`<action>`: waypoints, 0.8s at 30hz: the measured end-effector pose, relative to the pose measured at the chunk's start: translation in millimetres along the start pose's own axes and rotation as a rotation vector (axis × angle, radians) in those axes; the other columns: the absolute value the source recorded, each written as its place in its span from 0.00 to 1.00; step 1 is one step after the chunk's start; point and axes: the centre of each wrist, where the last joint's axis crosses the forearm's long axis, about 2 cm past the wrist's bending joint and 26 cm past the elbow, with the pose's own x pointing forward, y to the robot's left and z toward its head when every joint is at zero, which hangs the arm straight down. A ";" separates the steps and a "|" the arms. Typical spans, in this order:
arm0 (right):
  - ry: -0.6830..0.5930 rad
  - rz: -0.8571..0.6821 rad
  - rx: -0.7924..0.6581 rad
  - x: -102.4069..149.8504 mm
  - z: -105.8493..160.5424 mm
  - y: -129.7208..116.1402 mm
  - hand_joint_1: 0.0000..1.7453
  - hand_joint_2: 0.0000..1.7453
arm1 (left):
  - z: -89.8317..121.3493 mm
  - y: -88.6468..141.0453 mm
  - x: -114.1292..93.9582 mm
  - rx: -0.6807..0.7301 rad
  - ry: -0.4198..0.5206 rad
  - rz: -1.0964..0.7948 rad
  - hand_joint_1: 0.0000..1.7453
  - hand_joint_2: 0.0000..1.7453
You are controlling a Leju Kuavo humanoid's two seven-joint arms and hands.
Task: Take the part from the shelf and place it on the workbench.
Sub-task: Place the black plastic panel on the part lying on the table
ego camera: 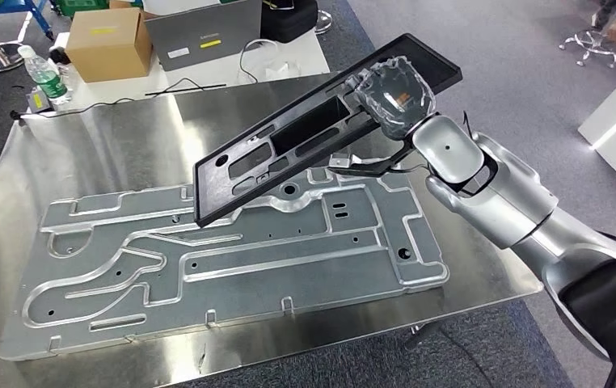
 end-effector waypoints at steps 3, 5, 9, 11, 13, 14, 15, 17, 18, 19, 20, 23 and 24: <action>0.000 0.000 -0.001 -0.2 -0.1 -0.2 1.00 1.00 | 0.1 0.2 -0.4 0.000 0.001 0.000 0.00 0.00; 0.001 0.001 -0.002 -0.5 -0.4 -0.8 1.00 1.00 | 0.4 0.8 -1.2 0.002 0.002 0.000 0.00 0.00; 0.002 0.002 -0.006 -1.4 -1.0 -2.2 1.00 1.00 | 0.6 1.0 -1.9 0.003 0.004 0.001 0.00 0.00; 0.002 0.002 -0.006 -1.4 -1.0 -2.2 1.00 1.00 | 0.6 0.9 -1.9 0.003 0.005 0.002 0.00 0.00; 0.002 0.002 -0.006 -1.5 -1.1 -2.4 1.00 1.00 | 0.7 0.6 -2.1 0.004 0.006 0.003 0.00 0.00; 0.003 0.003 -0.006 -1.6 -1.1 -2.5 1.00 1.00 | 0.7 0.5 -2.1 0.005 0.005 0.004 0.00 0.00; 0.003 0.003 -0.007 -1.6 -1.1 -2.6 1.00 1.00 | 0.7 0.4 -2.1 0.005 0.003 0.004 0.00 0.00; 0.003 0.004 -0.007 -1.6 -1.1 -2.6 1.00 1.00 | 0.7 0.5 -2.0 0.004 -0.005 0.006 0.00 0.00; 0.003 0.004 -0.007 -1.6 -1.1 -2.6 1.00 1.00 | 0.7 0.5 -2.0 0.004 -0.011 0.006 0.00 0.00; 0.003 0.004 -0.007 -1.8 -1.0 -2.5 0.75 0.75 | 0.7 0.6 -2.1 0.004 -0.017 0.006 0.00 0.25; 0.003 0.005 -0.007 -2.0 -0.7 -2.4 0.50 0.50 | 0.7 0.8 -2.2 0.005 -0.024 0.007 0.00 0.50; 0.003 0.005 -0.005 -4.5 3.0 -1.3 0.00 0.00 | 0.7 1.5 -2.3 0.020 -0.039 0.010 0.00 1.00; 0.003 0.005 -0.005 -5.7 5.0 -0.6 0.00 0.00 | 0.7 1.7 -2.3 0.027 -0.040 0.008 0.00 1.00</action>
